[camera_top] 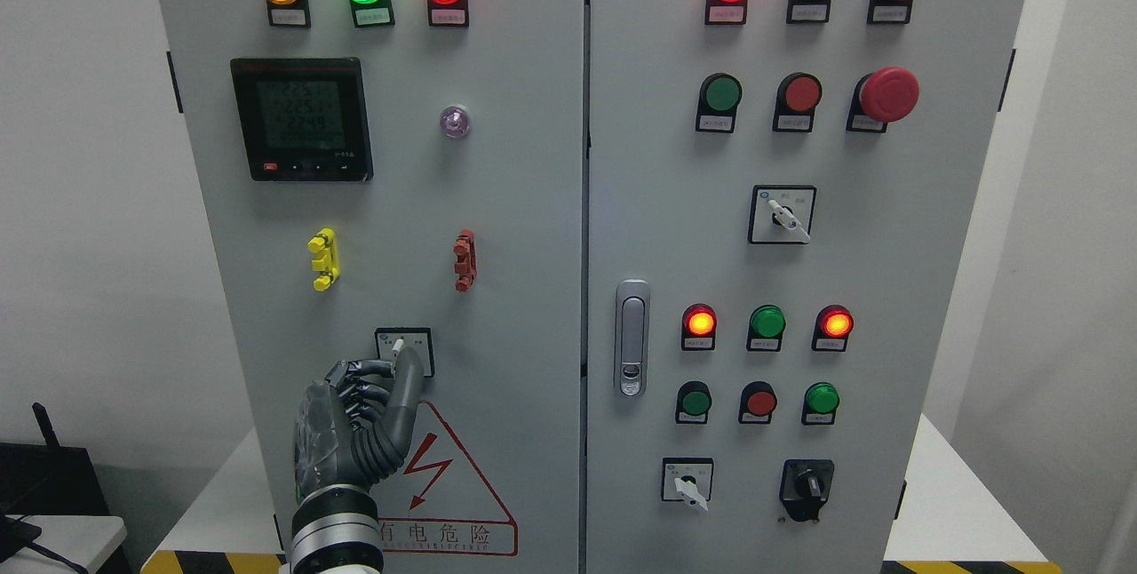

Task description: Turn on light switch 1

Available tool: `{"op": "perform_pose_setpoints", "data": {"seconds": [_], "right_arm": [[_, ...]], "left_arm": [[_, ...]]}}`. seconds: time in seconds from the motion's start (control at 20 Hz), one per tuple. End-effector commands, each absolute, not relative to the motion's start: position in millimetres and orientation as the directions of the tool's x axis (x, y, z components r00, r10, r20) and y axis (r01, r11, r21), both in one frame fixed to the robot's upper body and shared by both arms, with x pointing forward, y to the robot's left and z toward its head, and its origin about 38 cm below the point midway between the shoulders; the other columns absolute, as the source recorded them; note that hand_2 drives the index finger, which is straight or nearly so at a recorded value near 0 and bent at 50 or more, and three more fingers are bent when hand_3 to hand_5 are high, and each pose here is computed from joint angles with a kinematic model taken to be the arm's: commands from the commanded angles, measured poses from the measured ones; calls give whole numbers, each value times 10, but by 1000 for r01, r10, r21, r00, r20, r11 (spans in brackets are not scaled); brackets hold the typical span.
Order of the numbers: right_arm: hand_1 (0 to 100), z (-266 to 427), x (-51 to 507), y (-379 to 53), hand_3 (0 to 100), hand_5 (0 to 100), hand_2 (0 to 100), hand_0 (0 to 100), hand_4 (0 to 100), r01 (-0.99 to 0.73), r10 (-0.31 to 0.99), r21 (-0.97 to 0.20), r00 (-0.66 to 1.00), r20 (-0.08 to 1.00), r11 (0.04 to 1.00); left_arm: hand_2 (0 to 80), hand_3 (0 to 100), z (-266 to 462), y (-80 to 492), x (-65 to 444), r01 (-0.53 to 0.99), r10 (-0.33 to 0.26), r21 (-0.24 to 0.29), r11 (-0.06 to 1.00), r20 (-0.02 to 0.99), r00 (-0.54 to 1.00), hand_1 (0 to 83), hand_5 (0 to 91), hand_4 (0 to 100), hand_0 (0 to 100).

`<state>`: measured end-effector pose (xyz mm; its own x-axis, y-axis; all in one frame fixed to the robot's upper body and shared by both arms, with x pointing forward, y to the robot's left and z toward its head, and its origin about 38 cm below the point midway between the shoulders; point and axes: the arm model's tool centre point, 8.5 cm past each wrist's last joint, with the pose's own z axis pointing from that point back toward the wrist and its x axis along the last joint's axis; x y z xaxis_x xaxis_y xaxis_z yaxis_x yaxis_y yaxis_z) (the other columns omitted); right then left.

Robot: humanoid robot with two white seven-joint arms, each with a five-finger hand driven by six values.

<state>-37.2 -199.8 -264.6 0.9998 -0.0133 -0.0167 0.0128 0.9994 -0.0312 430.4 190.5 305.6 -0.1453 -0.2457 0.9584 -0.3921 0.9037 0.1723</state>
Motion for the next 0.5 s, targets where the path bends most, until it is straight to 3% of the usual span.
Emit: {"op": "perform_pose_setpoints", "data": {"seconds": [0.0, 0.45], "right_arm": [[389, -2647, -367, -1998, 0, 0, 0, 120, 0, 20, -21, -31, 1000, -17, 999], [389, -2646, -375, -1989, 0, 0, 0, 120, 0, 21, -21, -29, 1000, -17, 999]], "left_arm": [[482, 783, 3055, 1904, 4309, -391, -245, 174, 904, 959, -140, 365, 876, 871, 315], [485, 779, 3096, 1898, 4341, -392, -248, 178, 903, 959, -135, 344, 875, 870, 321]]}}
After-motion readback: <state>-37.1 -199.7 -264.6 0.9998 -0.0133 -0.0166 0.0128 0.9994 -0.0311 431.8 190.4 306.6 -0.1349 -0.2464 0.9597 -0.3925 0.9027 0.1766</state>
